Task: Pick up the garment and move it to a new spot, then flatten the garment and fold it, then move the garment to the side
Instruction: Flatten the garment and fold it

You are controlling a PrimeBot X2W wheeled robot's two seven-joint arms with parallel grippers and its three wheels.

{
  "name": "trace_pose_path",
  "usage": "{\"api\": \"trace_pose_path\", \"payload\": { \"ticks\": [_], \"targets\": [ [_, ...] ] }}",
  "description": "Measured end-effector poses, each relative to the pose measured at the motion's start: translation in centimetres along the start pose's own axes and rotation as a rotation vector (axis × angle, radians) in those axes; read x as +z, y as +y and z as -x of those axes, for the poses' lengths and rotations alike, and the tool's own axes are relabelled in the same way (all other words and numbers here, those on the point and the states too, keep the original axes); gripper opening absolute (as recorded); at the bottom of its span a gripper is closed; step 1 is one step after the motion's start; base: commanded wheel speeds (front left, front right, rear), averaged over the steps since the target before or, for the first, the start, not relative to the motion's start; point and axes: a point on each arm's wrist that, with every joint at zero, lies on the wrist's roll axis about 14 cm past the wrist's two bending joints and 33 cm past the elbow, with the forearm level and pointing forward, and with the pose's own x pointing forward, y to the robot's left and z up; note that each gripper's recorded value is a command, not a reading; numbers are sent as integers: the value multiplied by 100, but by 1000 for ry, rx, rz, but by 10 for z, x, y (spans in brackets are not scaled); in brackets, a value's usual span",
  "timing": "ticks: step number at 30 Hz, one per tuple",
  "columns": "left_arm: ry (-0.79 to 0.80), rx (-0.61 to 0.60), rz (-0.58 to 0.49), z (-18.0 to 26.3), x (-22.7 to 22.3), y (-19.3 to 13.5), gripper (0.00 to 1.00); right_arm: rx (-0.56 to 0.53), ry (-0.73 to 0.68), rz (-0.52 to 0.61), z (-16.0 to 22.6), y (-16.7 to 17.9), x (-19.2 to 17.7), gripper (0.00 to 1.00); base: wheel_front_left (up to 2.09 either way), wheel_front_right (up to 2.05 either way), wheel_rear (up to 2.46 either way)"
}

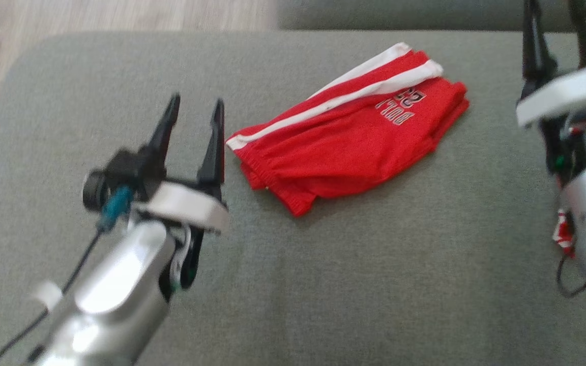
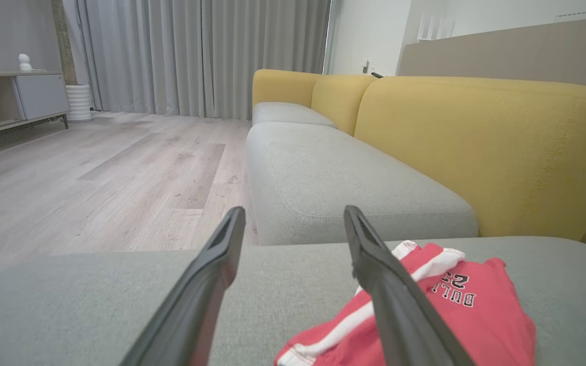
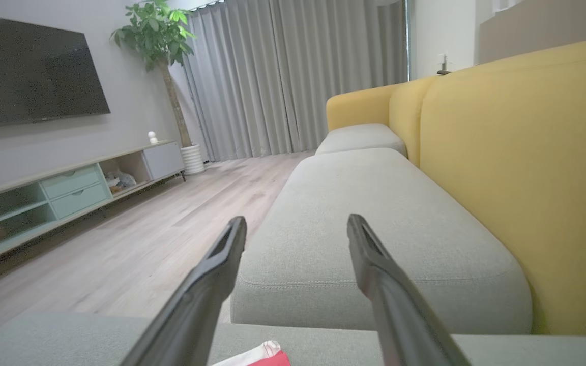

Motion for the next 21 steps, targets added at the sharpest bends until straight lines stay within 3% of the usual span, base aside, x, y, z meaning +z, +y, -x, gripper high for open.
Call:
{"api": "trace_pose_path", "payload": {
  "ticks": [4,12,21],
  "targets": [
    [17,11,4,25,-12,-4,100,-52,-20,-49,41,-2,-7,100,0,0,0],
    [70,37,2,68,-40,-7,100,-135,64,-121,130,19,-60,100,0,0,0],
    [85,52,37,90,-54,-14,100,-186,120,-158,179,21,-80,100,0,0,0]
  ]
}}
